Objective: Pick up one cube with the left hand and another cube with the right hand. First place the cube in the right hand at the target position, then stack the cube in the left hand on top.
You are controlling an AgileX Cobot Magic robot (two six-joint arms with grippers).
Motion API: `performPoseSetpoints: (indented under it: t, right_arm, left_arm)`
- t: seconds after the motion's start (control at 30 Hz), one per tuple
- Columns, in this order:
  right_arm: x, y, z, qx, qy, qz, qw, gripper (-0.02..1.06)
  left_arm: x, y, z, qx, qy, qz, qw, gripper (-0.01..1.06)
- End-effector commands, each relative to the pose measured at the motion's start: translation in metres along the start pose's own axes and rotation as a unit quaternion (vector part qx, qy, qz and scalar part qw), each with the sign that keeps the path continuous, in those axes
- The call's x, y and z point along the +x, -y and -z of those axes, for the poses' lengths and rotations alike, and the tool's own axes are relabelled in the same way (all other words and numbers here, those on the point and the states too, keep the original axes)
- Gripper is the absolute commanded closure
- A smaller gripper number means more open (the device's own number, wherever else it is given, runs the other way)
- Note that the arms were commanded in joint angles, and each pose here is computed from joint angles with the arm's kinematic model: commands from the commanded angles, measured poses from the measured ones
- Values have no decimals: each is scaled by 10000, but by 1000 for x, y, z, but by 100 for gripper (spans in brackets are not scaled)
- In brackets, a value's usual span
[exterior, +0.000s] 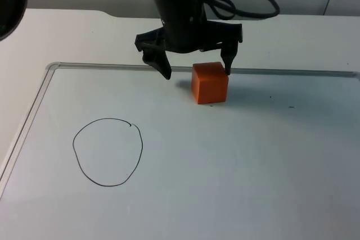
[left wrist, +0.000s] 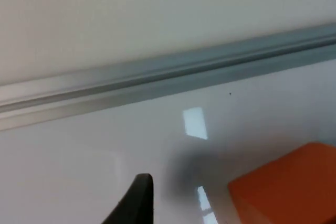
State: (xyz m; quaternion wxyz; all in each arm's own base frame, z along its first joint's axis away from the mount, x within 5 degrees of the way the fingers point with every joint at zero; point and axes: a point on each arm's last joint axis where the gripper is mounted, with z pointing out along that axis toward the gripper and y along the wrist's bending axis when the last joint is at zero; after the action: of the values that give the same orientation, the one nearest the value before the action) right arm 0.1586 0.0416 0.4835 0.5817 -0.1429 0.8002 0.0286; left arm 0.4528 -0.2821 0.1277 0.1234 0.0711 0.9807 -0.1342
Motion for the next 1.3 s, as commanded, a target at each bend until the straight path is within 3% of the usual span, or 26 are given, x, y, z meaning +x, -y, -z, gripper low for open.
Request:
performPoseSetpoints:
  t: [0.0,0.67,0.9,1.0,1.03,1.07,1.2,1.23,1.27]
  right_arm:
    - [-1,0,0,-2,125,6,9999,105]
    - [-2,0,0,1,182,6,9998,105]
    - [-3,0,1,2,204,6,9998,105]
    - [-3,0,1,2,217,6,9998,105]
    - [-3,0,1,2,217,6,9998,105]
    - [-3,0,1,2,217,6,9998,105]
    - [-3,0,1,3,225,6,9997,105]
    - [-3,0,1,3,225,6,9997,105]
    - [-3,0,1,3,228,6,9997,105]
  left_arm:
    - [-1,3,1,31,58,51,10000,0]
    - [13,14,-25,-35,-112,-92,9999,0]
    - [18,14,-30,14,-312,-2,9995,8]
    - [20,13,-30,-26,-447,2,9990,29]
    - [21,13,-30,-41,-485,1,9988,44]
    - [21,13,-30,-41,-485,1,9988,44]
    - [21,15,-26,12,-522,34,9986,93]
    - [21,15,-26,12,-522,34,9986,93]
    - [21,15,-23,8,-542,29,9985,103]
